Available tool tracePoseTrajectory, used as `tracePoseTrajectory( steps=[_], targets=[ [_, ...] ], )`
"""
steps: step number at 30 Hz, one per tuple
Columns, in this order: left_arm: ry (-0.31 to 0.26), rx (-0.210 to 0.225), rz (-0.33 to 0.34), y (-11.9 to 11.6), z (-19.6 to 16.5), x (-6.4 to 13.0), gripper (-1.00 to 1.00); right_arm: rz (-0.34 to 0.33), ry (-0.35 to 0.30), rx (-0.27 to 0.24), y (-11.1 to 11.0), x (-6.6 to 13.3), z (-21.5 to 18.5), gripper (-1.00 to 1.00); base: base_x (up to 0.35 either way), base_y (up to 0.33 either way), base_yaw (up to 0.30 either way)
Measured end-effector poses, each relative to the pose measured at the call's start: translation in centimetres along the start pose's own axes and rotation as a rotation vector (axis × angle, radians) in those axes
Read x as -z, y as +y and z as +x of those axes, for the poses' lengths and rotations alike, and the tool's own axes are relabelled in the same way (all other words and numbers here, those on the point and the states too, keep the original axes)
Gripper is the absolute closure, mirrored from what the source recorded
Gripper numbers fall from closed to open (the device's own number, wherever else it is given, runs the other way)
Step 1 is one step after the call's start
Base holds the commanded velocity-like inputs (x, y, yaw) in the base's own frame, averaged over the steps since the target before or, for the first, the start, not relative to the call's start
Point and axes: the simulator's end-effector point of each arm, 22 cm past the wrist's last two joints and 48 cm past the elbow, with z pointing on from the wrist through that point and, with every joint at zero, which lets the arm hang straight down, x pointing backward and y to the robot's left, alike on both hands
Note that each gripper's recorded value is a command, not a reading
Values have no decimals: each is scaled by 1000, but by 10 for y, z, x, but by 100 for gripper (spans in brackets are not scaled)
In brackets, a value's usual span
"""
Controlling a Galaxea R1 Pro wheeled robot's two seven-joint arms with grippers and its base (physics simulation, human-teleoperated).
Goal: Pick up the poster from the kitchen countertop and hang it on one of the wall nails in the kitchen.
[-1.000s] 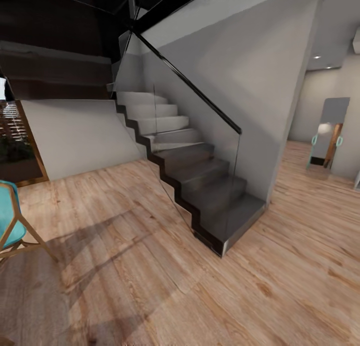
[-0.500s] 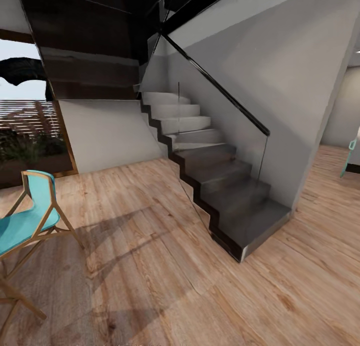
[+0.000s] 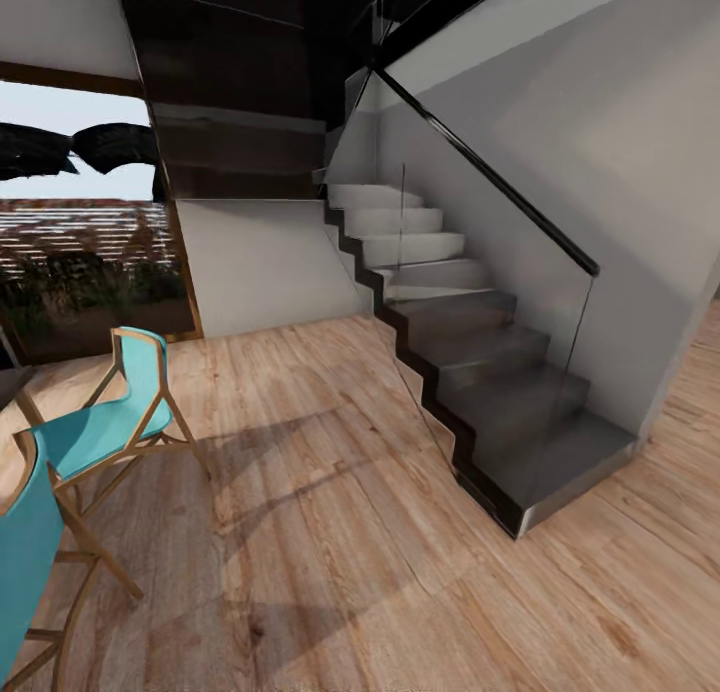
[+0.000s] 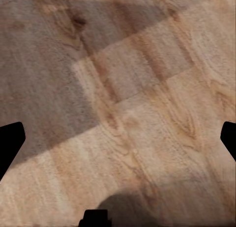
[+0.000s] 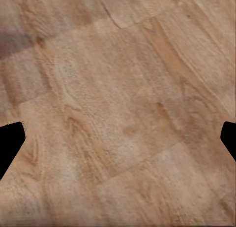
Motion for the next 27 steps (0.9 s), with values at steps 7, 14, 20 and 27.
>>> tracePoseTrajectory(
  steps=[7, 14, 20, 27],
  targets=[
    [1, 0, 0, 0, 0, 0, -100, 0, 1, 0, 0, 0, 0, -100, -288, 0, 59],
    [0, 0, 0, 0, 0, 0, -100, 0, 0, 0, 0, 0, 0, -100, -323, 0, 231],
    [0, 0, 0, 0, 0, 0, -100, 0, -1, 2, 0, 0, 0, -100, -78, 0, 285],
    [0, 0, 0, 0, 0, 0, -100, -1, 0, 5, 0, 0, 0, -100, -50, 34, 286]
  ],
)
